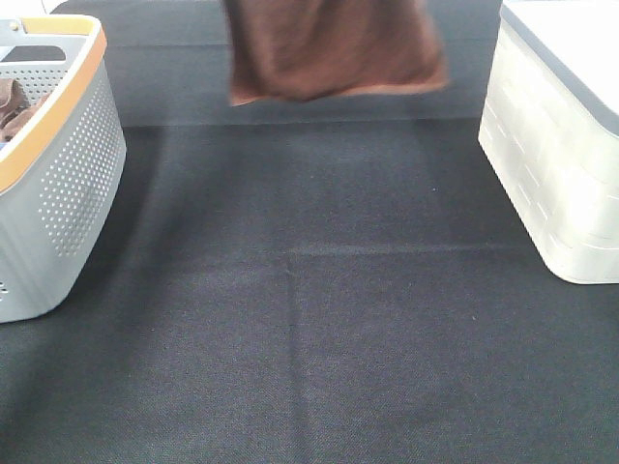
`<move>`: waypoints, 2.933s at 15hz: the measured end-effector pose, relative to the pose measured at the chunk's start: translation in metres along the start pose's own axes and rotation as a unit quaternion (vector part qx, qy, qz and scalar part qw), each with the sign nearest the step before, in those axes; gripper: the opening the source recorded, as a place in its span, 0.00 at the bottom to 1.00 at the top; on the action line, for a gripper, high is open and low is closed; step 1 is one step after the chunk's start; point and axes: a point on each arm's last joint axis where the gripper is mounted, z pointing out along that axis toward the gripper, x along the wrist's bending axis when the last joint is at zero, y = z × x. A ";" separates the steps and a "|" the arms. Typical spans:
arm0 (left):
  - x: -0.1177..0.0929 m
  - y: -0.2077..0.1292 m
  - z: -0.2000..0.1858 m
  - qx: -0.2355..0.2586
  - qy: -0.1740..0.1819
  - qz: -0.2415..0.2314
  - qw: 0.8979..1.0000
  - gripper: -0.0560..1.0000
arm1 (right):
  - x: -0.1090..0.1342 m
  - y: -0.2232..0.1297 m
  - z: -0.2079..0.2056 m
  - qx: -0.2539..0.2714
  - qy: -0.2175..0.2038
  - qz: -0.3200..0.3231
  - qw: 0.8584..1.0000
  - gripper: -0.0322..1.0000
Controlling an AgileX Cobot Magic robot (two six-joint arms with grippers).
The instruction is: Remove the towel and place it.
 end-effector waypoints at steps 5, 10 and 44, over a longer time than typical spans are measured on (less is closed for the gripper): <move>-0.023 -0.065 -0.008 0.278 -0.056 -0.007 0.959 0.05 | 0.043 -0.077 0.036 0.211 0.086 0.063 0.972 0.03; -0.034 -0.067 -0.044 0.471 -0.109 -0.058 0.874 0.05 | 0.059 -0.101 0.014 0.386 0.160 0.095 0.904 0.03; -0.079 -0.025 -0.160 0.638 -0.204 -0.128 0.731 0.83 | 0.050 -0.060 -0.127 0.458 0.276 0.266 0.802 0.78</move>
